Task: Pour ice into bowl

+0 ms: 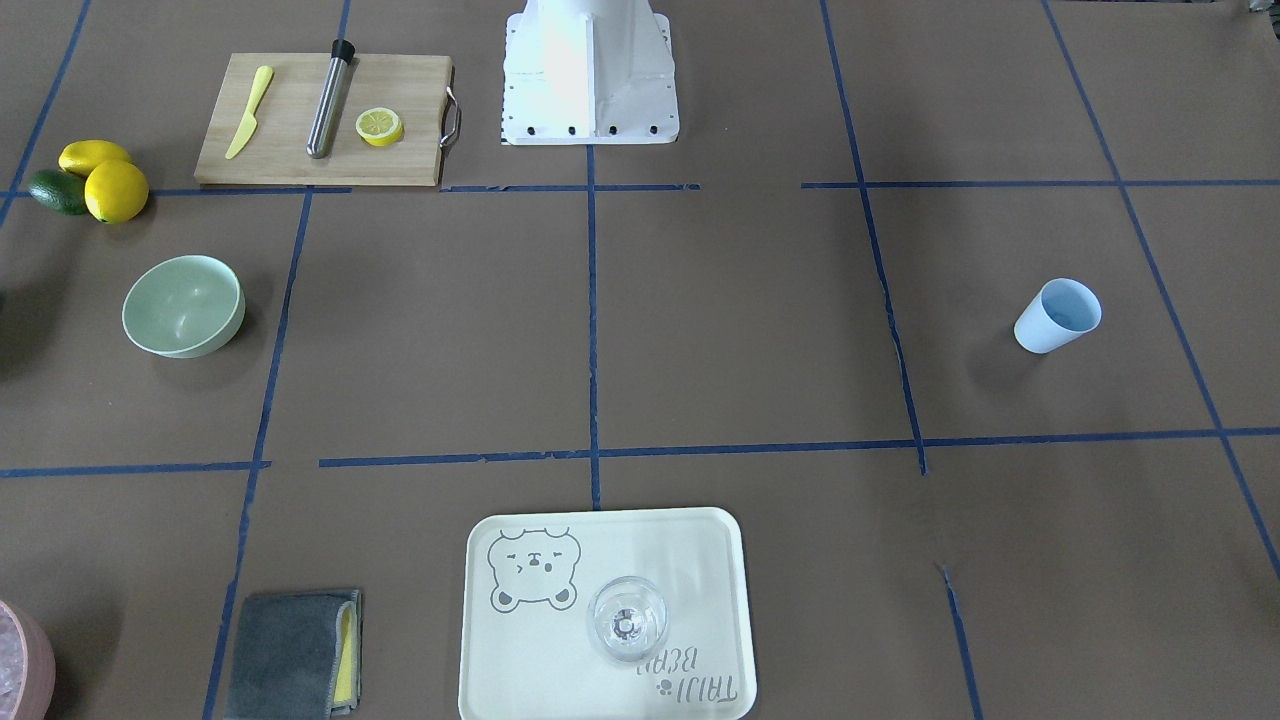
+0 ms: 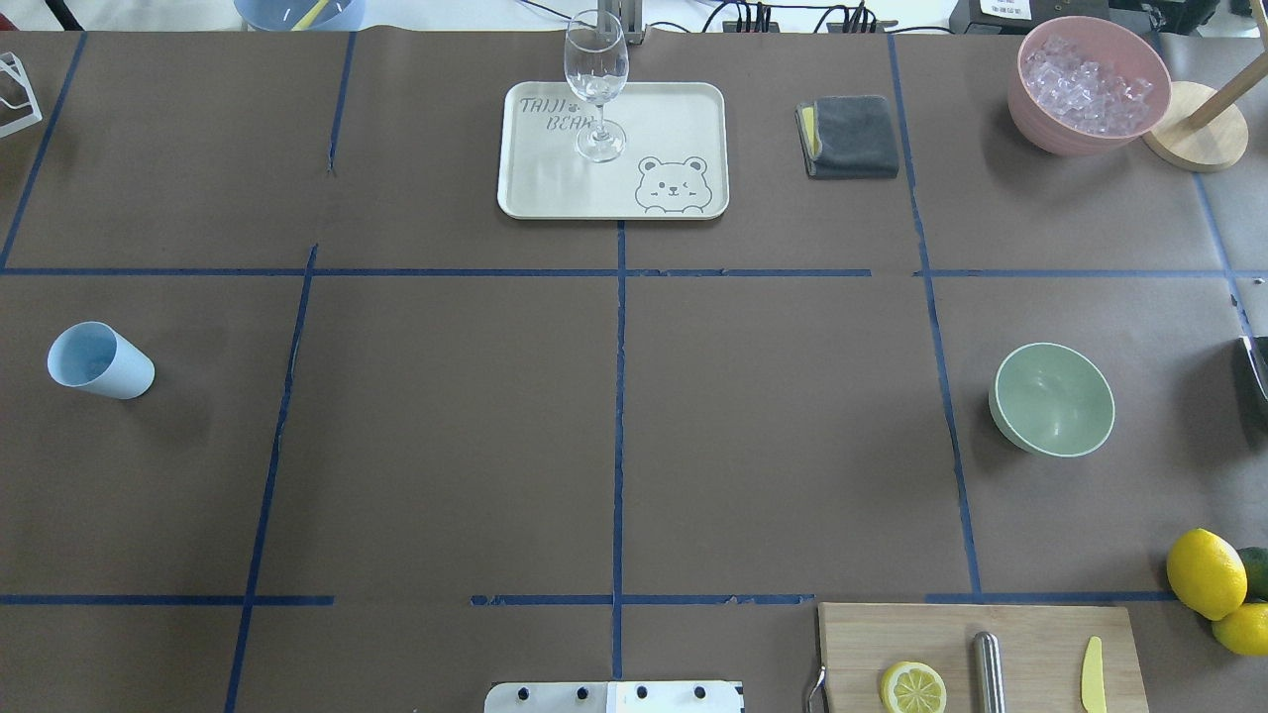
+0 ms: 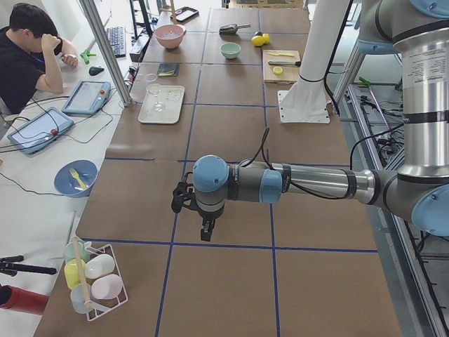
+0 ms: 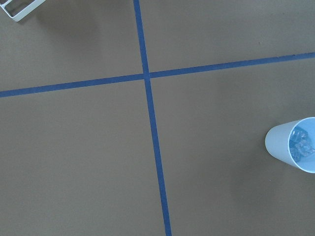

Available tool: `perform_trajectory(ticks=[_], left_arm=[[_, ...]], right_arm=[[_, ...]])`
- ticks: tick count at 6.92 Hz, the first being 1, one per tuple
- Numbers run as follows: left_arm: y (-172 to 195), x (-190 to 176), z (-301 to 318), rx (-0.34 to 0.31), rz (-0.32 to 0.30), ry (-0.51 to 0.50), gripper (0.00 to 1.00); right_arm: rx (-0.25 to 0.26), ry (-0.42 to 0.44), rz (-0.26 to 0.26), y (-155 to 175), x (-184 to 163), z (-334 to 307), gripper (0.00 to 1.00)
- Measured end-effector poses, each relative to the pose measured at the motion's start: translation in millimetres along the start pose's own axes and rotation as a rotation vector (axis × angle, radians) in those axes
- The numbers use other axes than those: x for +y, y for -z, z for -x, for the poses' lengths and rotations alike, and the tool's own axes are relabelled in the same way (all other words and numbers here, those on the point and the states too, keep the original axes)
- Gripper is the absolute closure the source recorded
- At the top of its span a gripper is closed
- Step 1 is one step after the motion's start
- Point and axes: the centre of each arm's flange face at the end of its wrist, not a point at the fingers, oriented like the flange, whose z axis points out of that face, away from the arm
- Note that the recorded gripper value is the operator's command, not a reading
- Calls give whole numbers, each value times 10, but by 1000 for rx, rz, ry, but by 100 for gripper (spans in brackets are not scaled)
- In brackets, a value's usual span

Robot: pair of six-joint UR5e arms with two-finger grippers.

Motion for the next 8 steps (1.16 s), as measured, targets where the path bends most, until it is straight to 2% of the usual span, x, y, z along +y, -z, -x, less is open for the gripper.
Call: perform_trajectory(ticks=[5, 6, 8], left_arm=[[39, -72, -34, -2, -8, -9, 0], [38, -70, -33, -2, -8, -9, 0], [37, -68, -32, -1, -7, -8, 0]], right_arm=[[2, -1, -2, 9, 11, 3, 0], [1, 11, -18, 85, -44, 76, 0], [11, 78, -90, 425, -310, 383, 0]])
